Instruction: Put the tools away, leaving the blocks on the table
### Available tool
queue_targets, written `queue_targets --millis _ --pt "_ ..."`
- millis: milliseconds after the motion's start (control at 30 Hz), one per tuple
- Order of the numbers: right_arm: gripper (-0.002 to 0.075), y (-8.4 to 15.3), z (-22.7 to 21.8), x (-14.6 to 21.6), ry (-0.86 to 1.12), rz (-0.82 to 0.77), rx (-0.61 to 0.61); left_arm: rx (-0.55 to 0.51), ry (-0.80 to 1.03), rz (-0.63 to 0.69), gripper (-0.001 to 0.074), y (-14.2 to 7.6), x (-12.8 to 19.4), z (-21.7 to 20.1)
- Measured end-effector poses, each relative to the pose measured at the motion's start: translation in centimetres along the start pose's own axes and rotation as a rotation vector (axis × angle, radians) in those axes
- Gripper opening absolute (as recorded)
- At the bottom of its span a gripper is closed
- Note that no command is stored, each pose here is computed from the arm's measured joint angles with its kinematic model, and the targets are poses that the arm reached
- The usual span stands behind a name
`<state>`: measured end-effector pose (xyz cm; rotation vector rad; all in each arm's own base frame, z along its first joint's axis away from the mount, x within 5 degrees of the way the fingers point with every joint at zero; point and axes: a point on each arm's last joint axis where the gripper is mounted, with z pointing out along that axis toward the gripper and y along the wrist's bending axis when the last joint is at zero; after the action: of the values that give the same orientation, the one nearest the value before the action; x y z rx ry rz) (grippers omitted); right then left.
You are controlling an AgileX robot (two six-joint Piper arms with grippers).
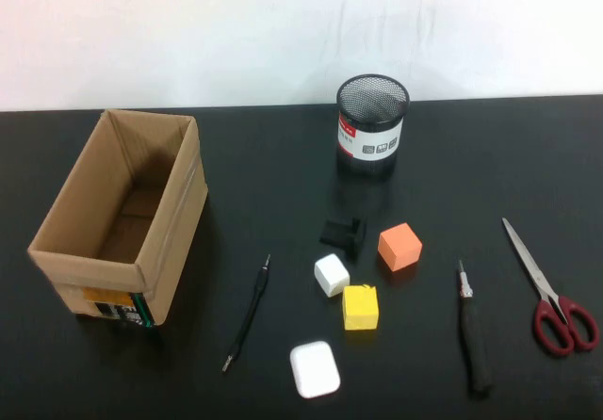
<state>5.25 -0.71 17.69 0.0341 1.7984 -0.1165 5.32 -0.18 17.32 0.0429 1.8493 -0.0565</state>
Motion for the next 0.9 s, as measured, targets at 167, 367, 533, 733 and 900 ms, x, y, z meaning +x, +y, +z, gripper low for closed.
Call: queue_targets --millis 167,367,533,733,900 --pt "-0.0007 0.0 0.0 -0.1 -0.016 0.000 -0.002 0.000 0.000 0.000 -0.0004 0.0 0.0 0.0" --pt "-0.0007 0.0 0.0 -0.4 -0.044 0.000 -0.004 0.002 0.000 0.000 -0.0004 0.0 0.0 0.0" --pt "-0.0007 0.1 0.0 -0.9 -0.105 0.000 -0.010 0.002 0.000 0.000 -0.0004 0.0 0.0 0.0" --pt "-0.0007 0.2 -0.2 -2.0 -0.219 0.000 -0.021 0.002 0.000 0.000 -0.0004 0.0 0.0 0.0" --pt "-0.0007 0.3 -0.5 -2.9 -0.320 0.000 -0.031 0.002 0.000 0.000 -0.0004 0.0 0.0 0.0"
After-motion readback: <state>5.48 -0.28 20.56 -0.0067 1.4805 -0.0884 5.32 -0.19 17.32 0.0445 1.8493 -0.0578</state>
